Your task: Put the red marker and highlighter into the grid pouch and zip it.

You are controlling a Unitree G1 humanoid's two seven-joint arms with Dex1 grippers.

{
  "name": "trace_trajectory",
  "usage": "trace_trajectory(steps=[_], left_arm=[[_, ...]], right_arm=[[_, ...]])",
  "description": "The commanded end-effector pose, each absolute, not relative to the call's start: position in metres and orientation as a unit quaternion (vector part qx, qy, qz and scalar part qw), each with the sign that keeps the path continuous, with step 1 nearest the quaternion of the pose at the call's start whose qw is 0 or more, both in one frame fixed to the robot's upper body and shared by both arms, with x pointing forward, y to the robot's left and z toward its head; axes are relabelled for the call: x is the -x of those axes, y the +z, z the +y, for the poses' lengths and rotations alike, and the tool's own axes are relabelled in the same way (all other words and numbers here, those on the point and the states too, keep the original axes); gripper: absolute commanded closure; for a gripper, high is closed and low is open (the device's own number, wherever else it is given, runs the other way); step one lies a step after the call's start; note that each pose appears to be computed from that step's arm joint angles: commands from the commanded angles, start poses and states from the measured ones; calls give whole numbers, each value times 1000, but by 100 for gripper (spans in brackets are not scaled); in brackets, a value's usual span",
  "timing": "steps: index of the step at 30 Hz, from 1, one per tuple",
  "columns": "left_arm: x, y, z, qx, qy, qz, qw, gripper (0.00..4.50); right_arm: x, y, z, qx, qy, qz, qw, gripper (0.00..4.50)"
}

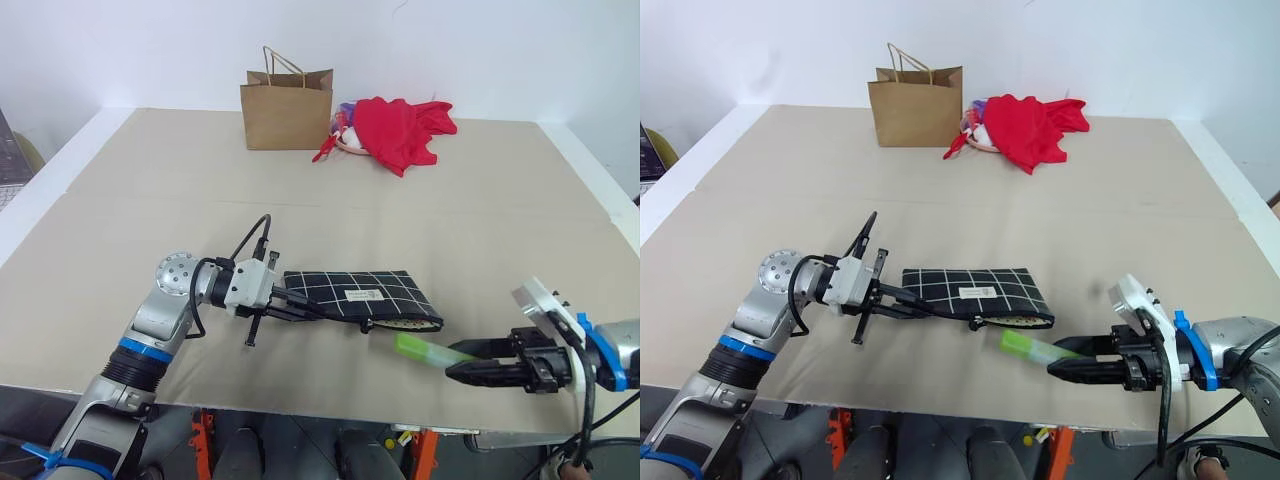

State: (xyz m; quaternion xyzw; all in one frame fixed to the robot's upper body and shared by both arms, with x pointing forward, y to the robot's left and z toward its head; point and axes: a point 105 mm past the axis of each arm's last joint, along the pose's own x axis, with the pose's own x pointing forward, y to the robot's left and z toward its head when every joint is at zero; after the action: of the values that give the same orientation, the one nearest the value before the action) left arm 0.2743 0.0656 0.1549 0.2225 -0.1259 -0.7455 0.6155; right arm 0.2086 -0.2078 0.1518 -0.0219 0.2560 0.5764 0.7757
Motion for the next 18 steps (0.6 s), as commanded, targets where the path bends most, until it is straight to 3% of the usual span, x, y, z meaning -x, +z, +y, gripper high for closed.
trace_trajectory(steps=[1,18], left_arm=[[-275,165,65,-230,-740,-148,614,450],[-271,166,63,-228,-741,-153,612,450]], right_arm=[[-214,153,-205,27,573,245,781,334],[-242,142,-191,34,546,232,805,334]])
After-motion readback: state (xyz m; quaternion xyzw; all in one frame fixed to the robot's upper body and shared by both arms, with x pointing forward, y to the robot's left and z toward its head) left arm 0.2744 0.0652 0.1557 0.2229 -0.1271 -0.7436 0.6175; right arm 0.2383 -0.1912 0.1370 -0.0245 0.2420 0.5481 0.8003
